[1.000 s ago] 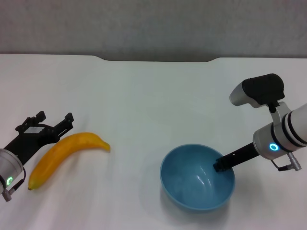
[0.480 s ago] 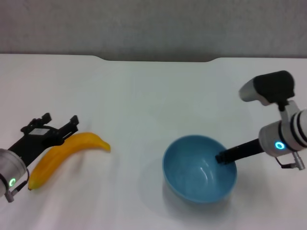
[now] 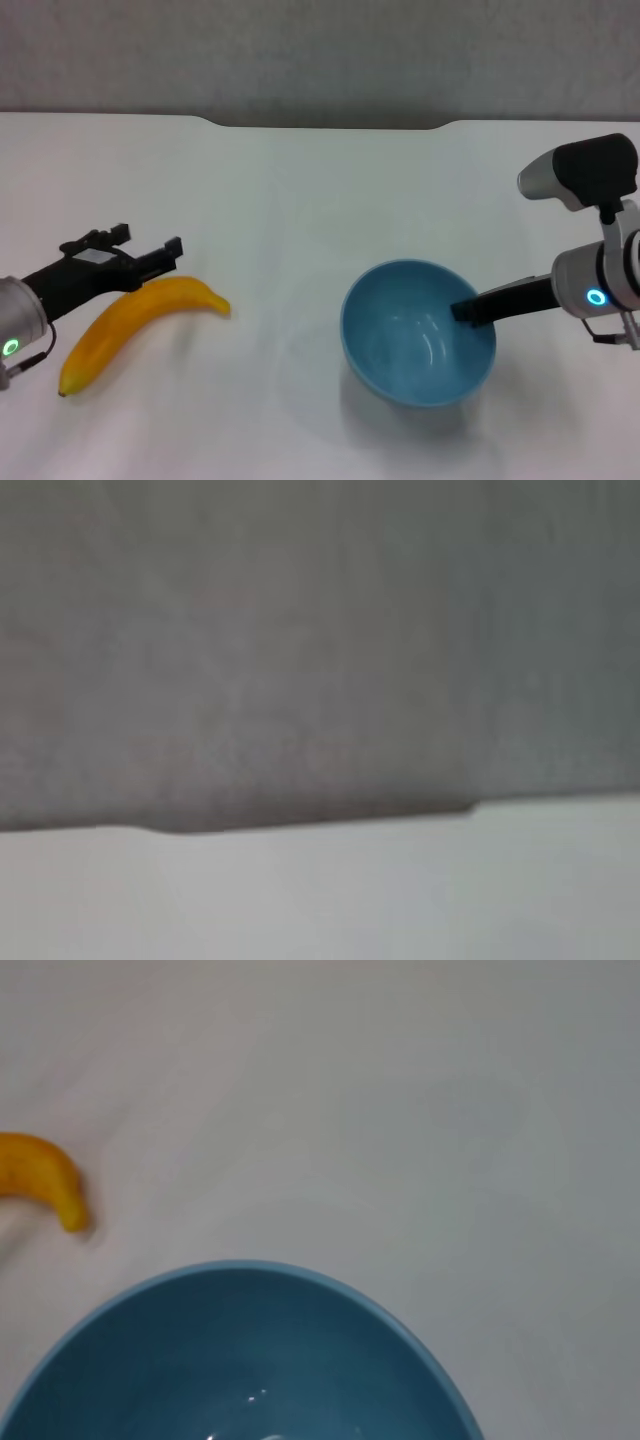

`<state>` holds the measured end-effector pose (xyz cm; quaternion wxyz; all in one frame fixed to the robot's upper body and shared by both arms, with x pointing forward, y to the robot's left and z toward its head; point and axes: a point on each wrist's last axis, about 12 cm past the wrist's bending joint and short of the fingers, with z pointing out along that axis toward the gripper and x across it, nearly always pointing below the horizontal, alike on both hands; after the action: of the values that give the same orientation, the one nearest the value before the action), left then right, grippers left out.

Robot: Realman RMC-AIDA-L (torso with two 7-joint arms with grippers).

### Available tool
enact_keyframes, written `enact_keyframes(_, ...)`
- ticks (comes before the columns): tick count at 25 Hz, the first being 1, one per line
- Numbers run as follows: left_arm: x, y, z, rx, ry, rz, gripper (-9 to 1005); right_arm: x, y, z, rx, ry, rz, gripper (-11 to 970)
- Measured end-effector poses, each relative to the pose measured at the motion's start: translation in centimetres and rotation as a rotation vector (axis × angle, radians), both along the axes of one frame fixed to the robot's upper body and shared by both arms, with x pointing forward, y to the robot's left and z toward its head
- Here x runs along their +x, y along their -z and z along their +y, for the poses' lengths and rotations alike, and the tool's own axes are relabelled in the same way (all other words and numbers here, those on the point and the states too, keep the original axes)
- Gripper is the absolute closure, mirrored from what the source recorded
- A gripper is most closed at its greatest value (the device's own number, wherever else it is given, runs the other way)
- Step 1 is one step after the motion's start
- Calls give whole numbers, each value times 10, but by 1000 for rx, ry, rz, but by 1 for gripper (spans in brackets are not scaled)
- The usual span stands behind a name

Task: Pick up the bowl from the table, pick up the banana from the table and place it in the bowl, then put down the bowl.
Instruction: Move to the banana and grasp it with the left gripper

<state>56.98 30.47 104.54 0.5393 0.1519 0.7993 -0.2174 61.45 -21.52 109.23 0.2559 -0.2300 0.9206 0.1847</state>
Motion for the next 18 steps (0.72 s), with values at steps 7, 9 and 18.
enact_keyframes(7,24,-17,2,170,141,110,99,-2,-4,2,16,-11,-19,935)
enact_keyframes(9,28,-17,1,231,146,105,101,-3,-3,2,16,-11,-18,935)
enact_keyframes(18,35,-4,-11,452,146,188,107,-6,-5,3,35,-13,-22,934)
